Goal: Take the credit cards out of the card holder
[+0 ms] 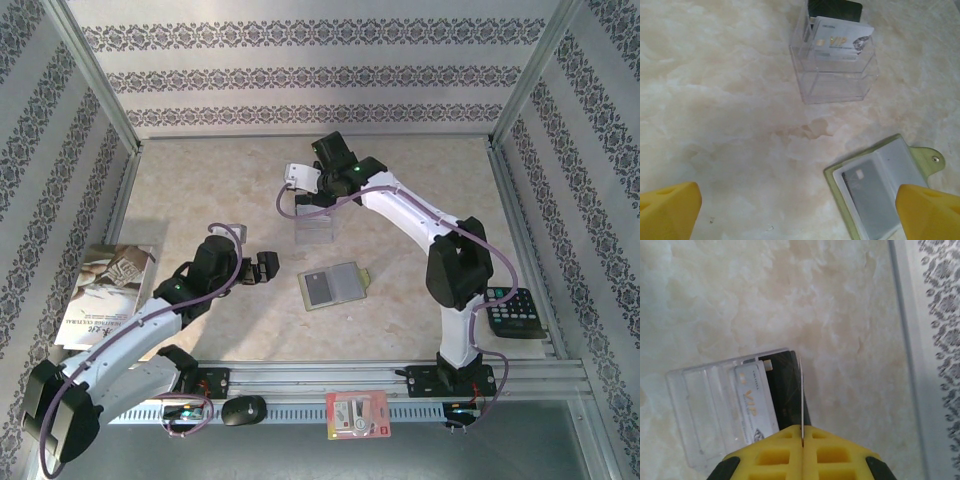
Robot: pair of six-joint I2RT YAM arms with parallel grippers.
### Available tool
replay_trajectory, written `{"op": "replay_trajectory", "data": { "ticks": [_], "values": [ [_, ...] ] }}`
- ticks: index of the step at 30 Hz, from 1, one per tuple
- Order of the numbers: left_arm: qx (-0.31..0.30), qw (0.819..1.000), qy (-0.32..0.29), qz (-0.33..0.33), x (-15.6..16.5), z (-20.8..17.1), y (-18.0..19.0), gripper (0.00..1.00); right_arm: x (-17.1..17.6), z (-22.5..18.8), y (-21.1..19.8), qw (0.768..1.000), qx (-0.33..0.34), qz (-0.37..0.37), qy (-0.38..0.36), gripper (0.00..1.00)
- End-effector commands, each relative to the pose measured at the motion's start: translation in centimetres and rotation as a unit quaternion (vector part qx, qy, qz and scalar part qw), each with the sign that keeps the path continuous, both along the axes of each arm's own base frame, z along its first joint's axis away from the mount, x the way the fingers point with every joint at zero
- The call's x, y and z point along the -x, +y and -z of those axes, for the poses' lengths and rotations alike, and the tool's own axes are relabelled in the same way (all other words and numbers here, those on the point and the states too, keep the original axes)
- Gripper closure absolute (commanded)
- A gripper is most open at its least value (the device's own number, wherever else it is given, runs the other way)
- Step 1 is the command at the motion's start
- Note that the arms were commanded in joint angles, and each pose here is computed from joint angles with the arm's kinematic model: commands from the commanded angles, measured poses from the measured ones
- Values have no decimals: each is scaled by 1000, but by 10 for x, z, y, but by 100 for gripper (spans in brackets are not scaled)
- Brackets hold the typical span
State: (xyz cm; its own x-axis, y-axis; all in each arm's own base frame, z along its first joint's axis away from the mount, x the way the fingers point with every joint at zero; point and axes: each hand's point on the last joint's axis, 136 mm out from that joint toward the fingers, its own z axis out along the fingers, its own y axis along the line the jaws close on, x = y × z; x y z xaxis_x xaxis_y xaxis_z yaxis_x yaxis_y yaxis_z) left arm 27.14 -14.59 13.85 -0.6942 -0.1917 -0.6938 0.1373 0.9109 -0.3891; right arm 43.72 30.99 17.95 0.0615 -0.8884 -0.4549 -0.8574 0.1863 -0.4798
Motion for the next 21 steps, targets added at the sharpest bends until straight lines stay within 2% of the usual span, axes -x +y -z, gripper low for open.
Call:
{"op": "replay_trajectory", "data": {
  "ticks": [1, 5, 21],
  "values": [
    [-21, 1000, 14, -15, -1, 12, 10, 0, -13, 16, 3, 998, 41, -23, -34, 100],
    [-28, 999, 26, -15, -3, 18, 10, 0, -17, 26, 5, 996, 60, -39, -54, 100],
    [-30, 998, 46, -17, -8, 32, 9, 0, -17, 46, 9, 998, 41, -45, -18, 100]
  ]
}}
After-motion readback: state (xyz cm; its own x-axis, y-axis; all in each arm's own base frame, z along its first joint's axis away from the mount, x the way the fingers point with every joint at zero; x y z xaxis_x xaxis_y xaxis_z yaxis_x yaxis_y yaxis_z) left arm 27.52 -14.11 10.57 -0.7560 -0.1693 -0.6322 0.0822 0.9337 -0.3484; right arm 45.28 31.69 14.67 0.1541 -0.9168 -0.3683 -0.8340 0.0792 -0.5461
